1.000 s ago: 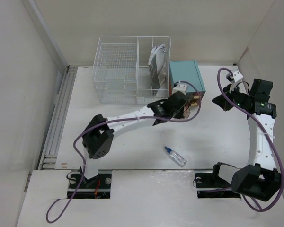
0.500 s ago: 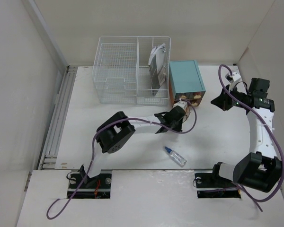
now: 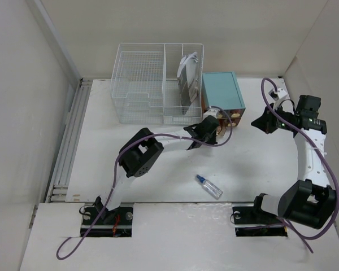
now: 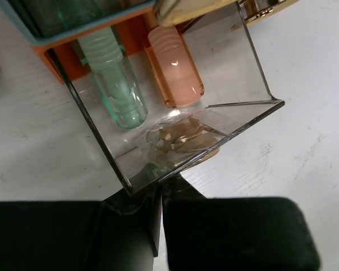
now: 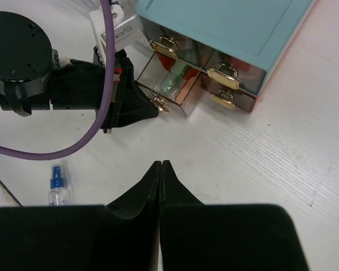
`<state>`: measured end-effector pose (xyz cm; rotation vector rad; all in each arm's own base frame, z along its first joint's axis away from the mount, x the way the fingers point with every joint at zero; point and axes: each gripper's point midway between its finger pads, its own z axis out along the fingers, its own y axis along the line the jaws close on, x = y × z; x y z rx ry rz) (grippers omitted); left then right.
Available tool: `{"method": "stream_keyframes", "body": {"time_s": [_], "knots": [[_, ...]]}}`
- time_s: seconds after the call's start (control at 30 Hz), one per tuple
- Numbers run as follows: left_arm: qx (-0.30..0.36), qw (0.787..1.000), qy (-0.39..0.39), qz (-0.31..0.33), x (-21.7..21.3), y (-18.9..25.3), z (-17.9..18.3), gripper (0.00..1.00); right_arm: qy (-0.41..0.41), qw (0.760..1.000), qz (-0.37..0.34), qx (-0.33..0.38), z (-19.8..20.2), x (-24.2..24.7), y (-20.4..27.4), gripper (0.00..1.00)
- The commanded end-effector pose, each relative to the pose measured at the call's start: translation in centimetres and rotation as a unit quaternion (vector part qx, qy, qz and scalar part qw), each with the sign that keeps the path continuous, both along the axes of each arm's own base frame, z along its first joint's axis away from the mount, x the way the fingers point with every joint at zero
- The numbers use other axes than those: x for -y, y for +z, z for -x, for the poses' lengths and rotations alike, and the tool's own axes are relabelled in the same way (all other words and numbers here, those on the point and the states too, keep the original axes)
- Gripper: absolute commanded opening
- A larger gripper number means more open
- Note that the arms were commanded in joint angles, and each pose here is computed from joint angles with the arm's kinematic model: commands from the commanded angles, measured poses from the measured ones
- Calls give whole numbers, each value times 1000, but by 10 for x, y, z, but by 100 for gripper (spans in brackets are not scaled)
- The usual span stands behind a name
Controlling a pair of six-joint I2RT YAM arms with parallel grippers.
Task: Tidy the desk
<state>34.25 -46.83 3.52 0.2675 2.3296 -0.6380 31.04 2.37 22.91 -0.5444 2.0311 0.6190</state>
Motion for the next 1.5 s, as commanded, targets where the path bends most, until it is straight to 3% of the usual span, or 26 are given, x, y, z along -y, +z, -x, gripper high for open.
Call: {"method": "stream_keyframes", "body": {"time_s": [0.0, 0.23, 0.3, 0.8, 1.2, 1.27, 1.37, 1.47], "knots": [[29, 994, 80, 61, -5, 30, -52, 0, 7, 1000, -6, 30, -6, -1, 7, 0], [11, 984, 108, 143, 4, 26, -44, 0, 4, 999, -4, 40, -5, -1, 13, 0], [32, 980, 117, 158, 5, 38, -46, 0, 0, 999, -4, 40, -5, 2, 13, 0], [138, 958, 215, 130, -12, 51, -63, 0, 3, 999, -9, 36, -3, 0, 10, 0], [157, 947, 246, 137, -2, 51, -83, 0, 1, 999, -6, 51, -3, -1, 4, 0], [153, 950, 240, 130, -1, 43, -76, 0, 1, 999, -14, 47, -2, -2, 5, 6], [153, 953, 229, 130, -3, 53, -65, 0, -7, 999, -40, 6, -1, -2, -8, 37], [166, 956, 200, 134, 0, 71, -37, 8, -3, 995, -88, -50, 1, -9, -23, 51]]}}
